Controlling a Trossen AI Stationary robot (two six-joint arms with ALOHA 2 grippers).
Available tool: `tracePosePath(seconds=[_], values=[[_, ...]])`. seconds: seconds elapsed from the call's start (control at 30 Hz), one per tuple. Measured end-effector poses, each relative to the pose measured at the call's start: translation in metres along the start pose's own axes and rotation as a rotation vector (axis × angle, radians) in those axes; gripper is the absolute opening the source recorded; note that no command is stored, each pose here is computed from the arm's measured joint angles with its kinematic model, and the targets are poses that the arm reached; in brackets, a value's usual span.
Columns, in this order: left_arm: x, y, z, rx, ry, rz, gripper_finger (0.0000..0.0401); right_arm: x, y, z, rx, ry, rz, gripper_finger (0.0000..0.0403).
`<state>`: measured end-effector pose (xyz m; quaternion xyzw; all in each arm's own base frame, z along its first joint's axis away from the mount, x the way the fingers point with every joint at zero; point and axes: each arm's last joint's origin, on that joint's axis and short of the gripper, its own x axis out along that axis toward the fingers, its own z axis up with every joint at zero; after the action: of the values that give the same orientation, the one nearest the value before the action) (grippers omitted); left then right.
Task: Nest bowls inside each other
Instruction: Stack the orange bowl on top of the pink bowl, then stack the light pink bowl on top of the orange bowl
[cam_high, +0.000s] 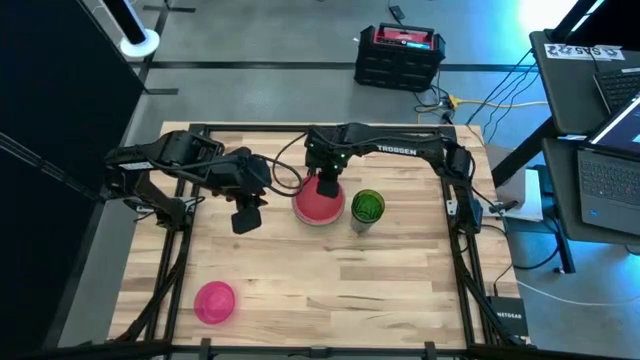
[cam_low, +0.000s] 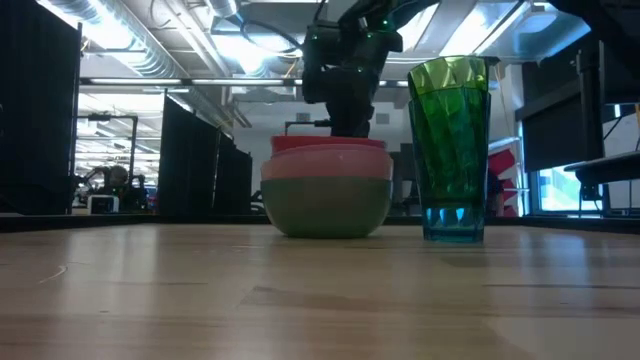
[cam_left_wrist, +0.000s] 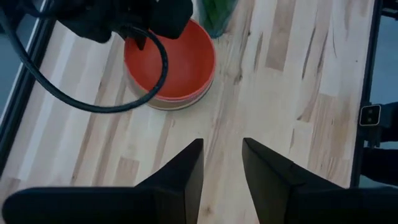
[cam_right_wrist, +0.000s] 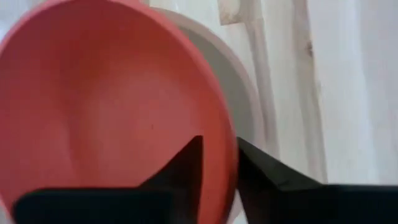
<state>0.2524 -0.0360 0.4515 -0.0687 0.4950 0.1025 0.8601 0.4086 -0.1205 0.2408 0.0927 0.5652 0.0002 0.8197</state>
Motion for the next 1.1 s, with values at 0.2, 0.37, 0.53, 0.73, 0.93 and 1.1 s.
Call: tracePosePath(seconds=[0.2, 0.37, 0.53, 0.73, 0.93, 1.1], values=[[0.012, -0.003, -0.009, 0.042, 0.062, 0.004, 0.0097, -0.037, 0.018, 0.016, -0.054, -0.083, -0.006, 0.016], [0.031, -0.007, -0.025, 0.092, 0.157, 0.01, 0.0097, -0.09, 0.044, 0.027, -0.117, -0.177, -0.026, 0.0186], [0.049, -0.01, -0.043, 0.142, 0.253, 0.016, 0.0097, -0.146, 0.07, 0.027, -0.175, -0.274, -0.042, 0.0212], [0.084, -0.022, -0.089, 0.227, 0.403, -0.027, 0.0097, -0.197, 0.112, 0.012, -0.267, -0.37, -0.049, 0.023], [0.114, -0.052, -0.152, 0.337, 0.514, -0.161, 0.0097, -0.211, 0.16, -0.006, -0.372, -0.388, -0.059, 0.0229], [0.125, -0.066, -0.182, 0.375, 0.573, -0.175, 0.0097, -0.209, 0.186, -0.012, -0.407, -0.396, -0.107, 0.0229]])
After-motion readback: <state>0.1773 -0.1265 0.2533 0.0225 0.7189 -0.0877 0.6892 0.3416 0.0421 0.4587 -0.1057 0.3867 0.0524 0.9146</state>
